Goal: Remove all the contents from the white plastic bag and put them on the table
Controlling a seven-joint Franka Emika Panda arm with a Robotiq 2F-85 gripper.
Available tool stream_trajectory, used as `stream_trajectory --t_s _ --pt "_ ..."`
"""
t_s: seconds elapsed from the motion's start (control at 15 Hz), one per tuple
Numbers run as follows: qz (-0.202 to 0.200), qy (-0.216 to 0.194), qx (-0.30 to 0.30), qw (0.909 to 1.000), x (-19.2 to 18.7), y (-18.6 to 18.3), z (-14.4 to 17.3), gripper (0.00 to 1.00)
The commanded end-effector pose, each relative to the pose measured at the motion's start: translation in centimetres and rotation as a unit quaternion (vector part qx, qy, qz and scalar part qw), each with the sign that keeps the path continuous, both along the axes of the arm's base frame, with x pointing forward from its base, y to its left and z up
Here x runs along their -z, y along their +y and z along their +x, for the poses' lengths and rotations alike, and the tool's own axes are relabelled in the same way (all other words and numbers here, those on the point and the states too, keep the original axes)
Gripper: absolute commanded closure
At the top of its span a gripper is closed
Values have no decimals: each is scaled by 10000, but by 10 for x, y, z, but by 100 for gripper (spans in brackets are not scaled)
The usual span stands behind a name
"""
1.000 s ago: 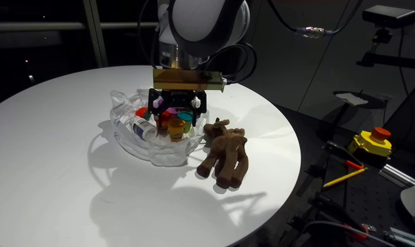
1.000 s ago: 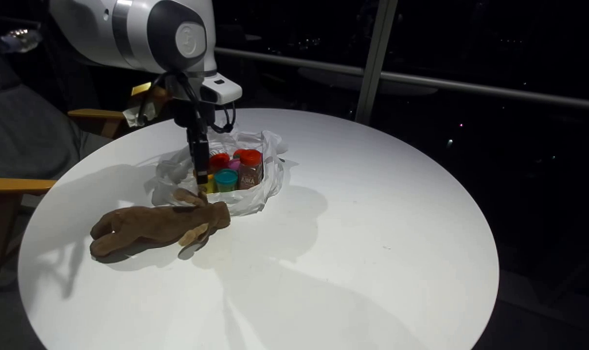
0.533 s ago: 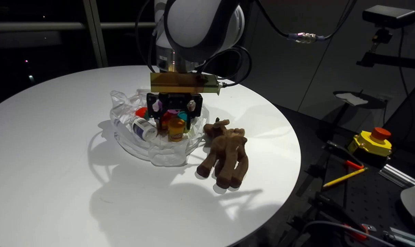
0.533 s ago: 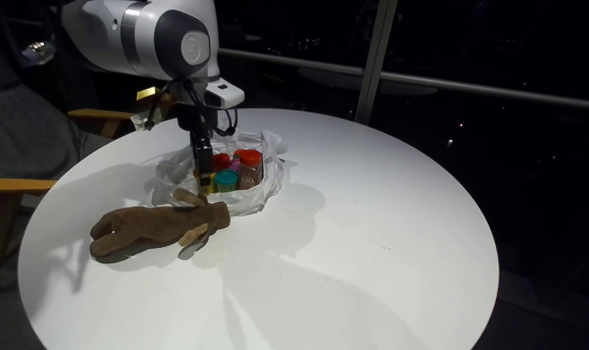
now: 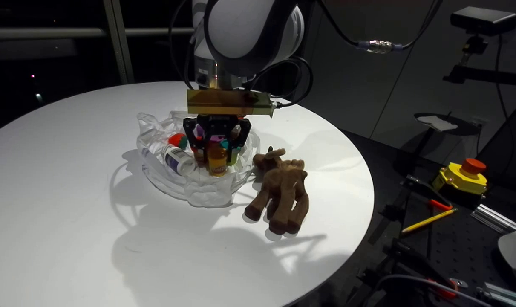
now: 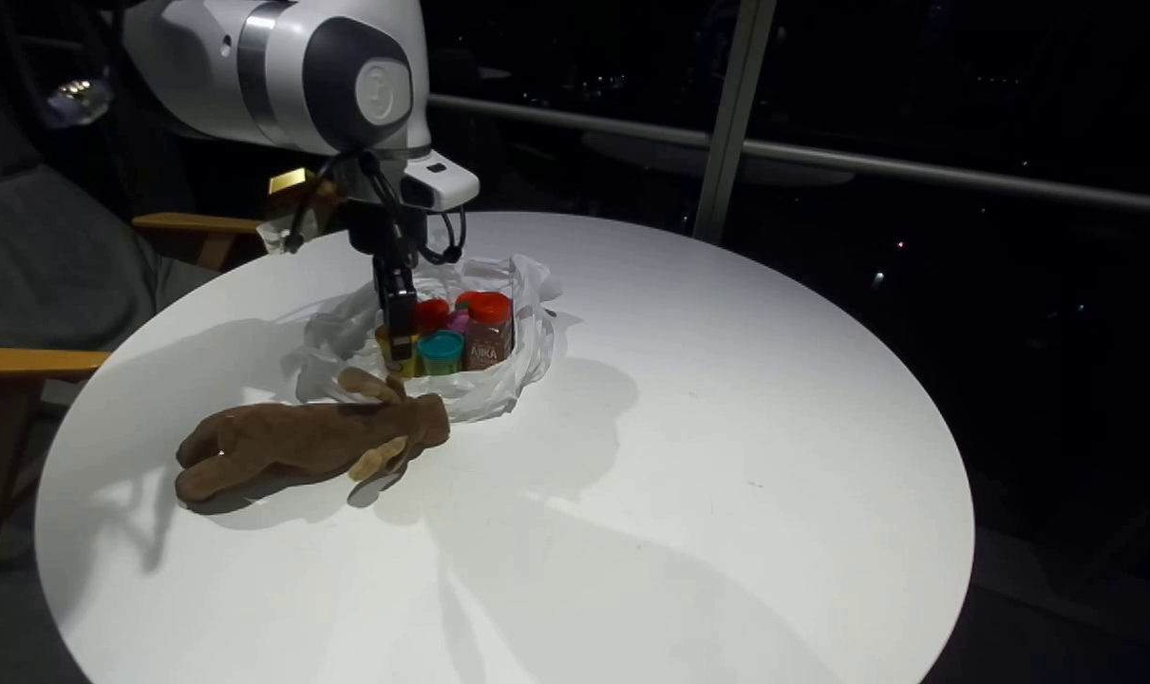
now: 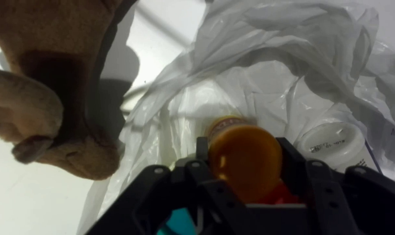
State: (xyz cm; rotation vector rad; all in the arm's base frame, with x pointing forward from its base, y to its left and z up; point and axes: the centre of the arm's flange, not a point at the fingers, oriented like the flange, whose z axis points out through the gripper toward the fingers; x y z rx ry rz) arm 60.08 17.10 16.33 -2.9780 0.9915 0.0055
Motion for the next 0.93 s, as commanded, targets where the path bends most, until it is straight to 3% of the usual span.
stream_trajectory --t_s 0.0,0.47,0.67,0.87 --pt "86 -68 46 9999 -28 4 -26 72" --pt "696 -208 -353 9967 -104 69 -103 72" --pt "889 5 -648 9939 -98 103 -125 72" --pt "899 118 -860 9922 -67 120 -124 72"
